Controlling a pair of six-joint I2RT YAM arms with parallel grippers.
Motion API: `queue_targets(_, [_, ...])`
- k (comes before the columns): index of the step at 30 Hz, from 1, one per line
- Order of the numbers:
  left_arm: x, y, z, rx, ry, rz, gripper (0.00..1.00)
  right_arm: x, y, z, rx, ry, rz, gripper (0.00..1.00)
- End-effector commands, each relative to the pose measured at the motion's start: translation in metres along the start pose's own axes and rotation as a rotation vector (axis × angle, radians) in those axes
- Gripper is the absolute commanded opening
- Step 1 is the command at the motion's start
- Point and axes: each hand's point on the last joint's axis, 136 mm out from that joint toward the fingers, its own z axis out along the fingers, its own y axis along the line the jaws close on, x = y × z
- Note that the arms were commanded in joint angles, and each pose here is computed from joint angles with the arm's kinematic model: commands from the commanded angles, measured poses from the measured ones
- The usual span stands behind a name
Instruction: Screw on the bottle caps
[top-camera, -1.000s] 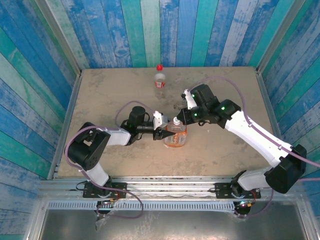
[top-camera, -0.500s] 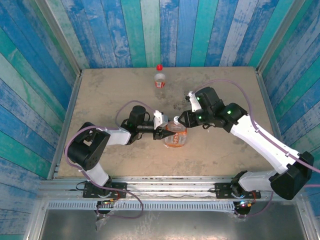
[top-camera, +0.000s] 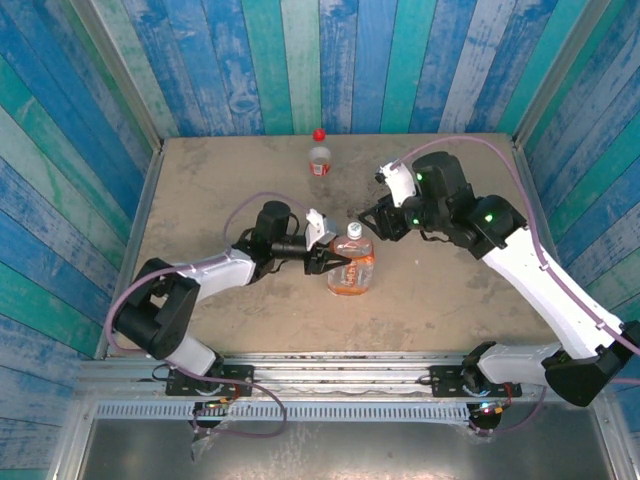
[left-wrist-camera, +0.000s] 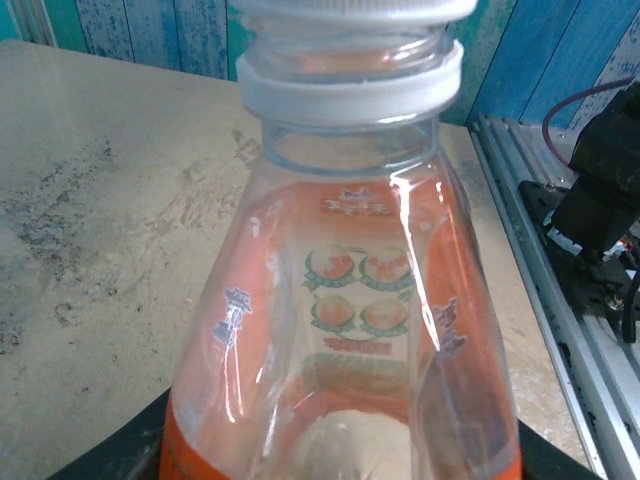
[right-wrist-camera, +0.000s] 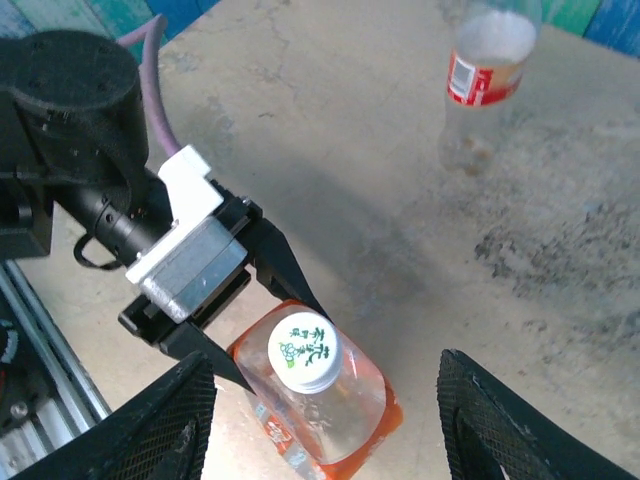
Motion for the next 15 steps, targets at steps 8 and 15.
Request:
queue_targets(8, [-0.036,-0.021,-0.022,0.041,0.073,-0.051,0.52,0.003,0.026,-0.010,-0.181,0.061,-0.315,0.67])
queue_targets(15, [-0.047,-0.022,-0.028,0.021,0.111,-0.035,0.52,0.013,0.029,-0.009,-0.289,0.175,-0.482,0.70])
